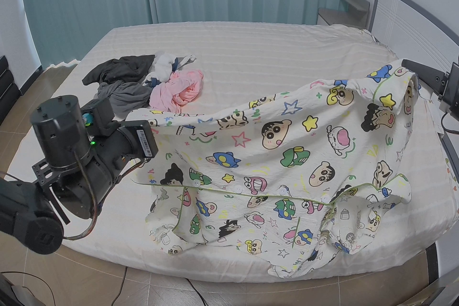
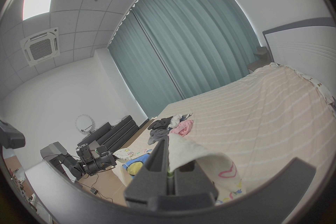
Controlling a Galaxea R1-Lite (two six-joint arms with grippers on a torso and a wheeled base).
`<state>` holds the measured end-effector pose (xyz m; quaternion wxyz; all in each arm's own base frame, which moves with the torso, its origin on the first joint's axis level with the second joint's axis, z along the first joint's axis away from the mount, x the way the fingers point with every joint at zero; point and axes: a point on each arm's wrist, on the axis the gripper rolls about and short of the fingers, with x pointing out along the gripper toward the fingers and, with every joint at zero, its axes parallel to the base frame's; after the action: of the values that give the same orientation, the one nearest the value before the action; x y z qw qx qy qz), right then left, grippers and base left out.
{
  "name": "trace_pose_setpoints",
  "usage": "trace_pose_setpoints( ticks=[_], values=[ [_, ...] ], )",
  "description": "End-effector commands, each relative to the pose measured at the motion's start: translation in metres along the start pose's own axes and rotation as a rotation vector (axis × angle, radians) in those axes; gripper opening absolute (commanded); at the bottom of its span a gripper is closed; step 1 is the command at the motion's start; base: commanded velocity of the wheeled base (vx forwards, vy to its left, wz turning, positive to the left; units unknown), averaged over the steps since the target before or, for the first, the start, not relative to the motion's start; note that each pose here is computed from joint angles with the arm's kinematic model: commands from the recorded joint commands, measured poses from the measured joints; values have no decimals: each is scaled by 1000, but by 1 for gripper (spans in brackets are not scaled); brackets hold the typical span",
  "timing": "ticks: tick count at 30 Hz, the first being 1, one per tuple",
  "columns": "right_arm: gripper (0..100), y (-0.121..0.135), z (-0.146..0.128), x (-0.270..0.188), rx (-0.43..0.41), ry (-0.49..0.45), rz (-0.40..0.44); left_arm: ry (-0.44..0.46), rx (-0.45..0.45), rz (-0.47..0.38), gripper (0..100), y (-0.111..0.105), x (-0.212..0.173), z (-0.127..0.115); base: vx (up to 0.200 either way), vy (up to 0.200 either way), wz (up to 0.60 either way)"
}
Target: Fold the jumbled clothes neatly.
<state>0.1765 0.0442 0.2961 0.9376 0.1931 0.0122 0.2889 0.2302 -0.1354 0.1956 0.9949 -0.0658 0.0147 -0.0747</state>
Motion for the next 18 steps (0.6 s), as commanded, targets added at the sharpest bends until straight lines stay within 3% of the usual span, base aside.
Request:
trace_pose_setpoints(
  ticks=[1, 10, 16, 18],
  values=[
    [0, -25, -5, 25, 19, 39, -46, 49, 17, 30, 0, -4, 32, -18, 200, 0, 0],
    [0, -52, -9, 51, 31, 56, -88, 78, 29, 34, 0, -16, 67, -36, 200, 0, 0],
    [0, -79, -33, 77, 58, 126, -123, 140, 53, 34, 0, -24, 101, -71, 200, 0, 0],
    [0, -89, -41, 86, 66, 137, -131, 146, 52, 40, 0, -27, 114, -81, 0, 0, 0]
  ],
)
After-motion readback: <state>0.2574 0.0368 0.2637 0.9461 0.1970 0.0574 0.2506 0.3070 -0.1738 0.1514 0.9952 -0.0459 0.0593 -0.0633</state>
